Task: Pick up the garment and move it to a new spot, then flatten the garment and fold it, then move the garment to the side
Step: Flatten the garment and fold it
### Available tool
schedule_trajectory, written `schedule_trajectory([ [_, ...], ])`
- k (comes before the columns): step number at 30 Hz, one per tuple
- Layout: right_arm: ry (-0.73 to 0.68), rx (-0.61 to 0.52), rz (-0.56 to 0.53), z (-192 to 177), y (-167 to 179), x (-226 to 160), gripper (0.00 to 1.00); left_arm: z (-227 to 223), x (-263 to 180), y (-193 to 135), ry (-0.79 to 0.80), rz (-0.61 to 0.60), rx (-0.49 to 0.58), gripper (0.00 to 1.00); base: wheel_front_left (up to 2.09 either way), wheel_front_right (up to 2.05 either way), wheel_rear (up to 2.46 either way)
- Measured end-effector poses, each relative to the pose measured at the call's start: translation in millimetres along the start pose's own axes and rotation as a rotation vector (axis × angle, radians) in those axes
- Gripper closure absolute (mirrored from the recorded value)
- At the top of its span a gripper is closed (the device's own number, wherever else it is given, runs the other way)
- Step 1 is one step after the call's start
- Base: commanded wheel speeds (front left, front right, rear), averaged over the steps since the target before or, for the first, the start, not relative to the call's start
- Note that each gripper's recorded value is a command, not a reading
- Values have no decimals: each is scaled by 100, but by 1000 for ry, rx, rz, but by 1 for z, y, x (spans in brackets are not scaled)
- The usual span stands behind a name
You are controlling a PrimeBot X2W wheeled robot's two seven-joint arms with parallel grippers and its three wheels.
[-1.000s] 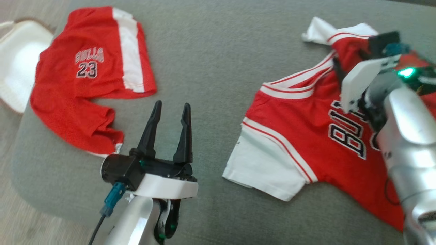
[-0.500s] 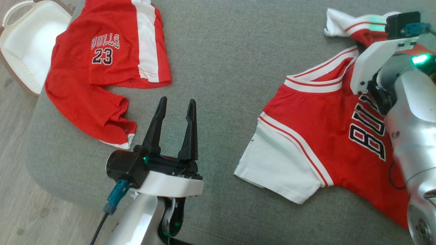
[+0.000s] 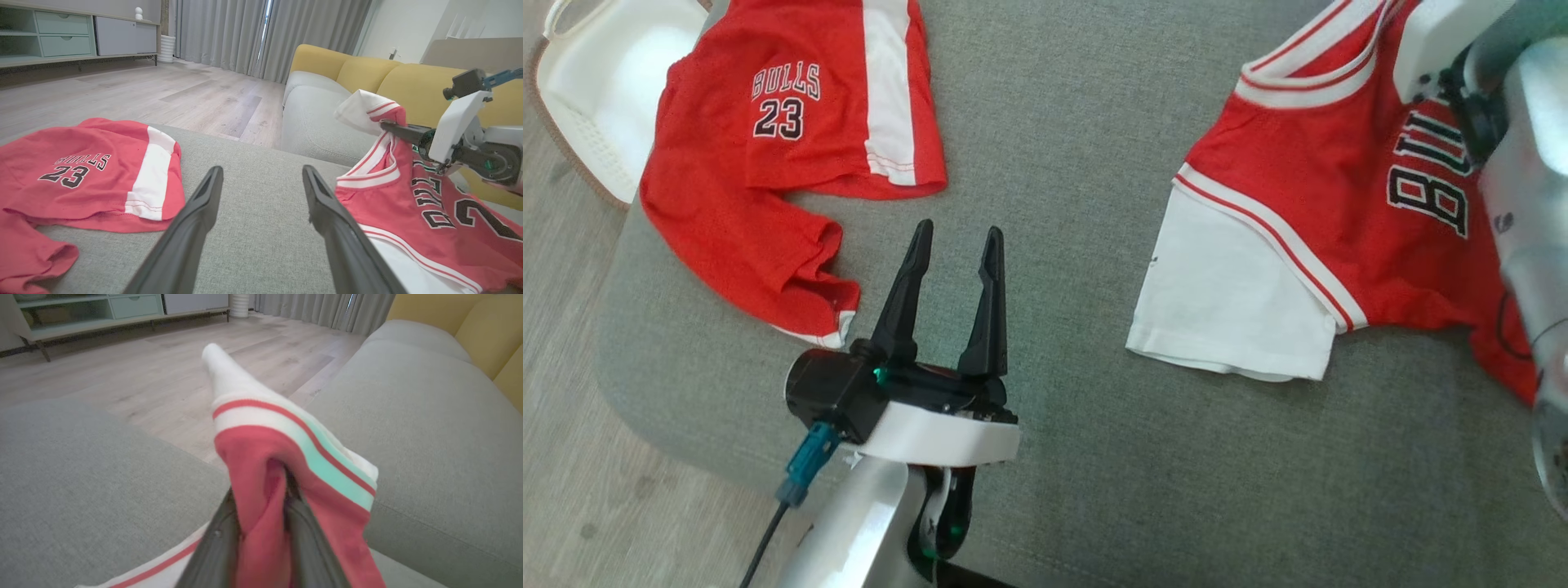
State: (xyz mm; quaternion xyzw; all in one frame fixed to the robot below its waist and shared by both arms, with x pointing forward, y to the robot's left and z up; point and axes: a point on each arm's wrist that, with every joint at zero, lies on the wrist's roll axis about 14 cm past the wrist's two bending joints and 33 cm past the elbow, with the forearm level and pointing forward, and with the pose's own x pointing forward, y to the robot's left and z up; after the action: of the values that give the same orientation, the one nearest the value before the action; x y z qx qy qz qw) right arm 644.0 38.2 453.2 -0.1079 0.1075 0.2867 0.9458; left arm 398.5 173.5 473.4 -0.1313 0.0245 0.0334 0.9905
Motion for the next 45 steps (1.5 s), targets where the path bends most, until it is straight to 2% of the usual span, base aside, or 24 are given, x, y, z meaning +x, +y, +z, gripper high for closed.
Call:
schedule_trajectory([
  [5,87,-29,23,-22,10,-11,0,1,2,-3,-4,-6,-2,0,0,0,0],
  [9,94,-44,22,-24,12,-26,0,7,6,-4,-26,-15,6,0,0,0,0],
  [16,16,37,-33,-26,8,-75,0,21,12,-17,-77,-64,2,0,0,0,0],
  [20,-55,97,-116,-16,-11,-110,0,26,9,-29,-96,-99,-13,0,0,0,0],
  [23,-157,137,-188,2,-27,-142,0,29,5,-39,-107,-133,-21,0,0,0,0],
  [24,-157,137,-188,2,-27,-142,0,29,5,-39,-107,-133,-21,0,0,0,0],
  [25,-209,159,-243,4,-35,-168,0,31,2,-46,-114,-154,-29,0,0,0,0],
  [26,-209,159,-243,4,-35,-168,0,31,2,-46,-114,-154,-29,0,0,0,0],
  [30,-223,198,-371,-27,-49,-231,0,34,-5,-61,-123,-196,-40,0,0,0,0],
  [36,-176,267,-502,-79,-42,-311,0,33,-13,-79,-119,-257,-39,0,0,0,0],
  [41,-172,321,-542,-94,-31,-339,0,18,-18,-84,-77,-276,-23,0,0,0,0],
  [45,-179,336,-560,-95,-34,-344,0,8,-19,-84,-47,-278,-22,0,0,0,0],
])
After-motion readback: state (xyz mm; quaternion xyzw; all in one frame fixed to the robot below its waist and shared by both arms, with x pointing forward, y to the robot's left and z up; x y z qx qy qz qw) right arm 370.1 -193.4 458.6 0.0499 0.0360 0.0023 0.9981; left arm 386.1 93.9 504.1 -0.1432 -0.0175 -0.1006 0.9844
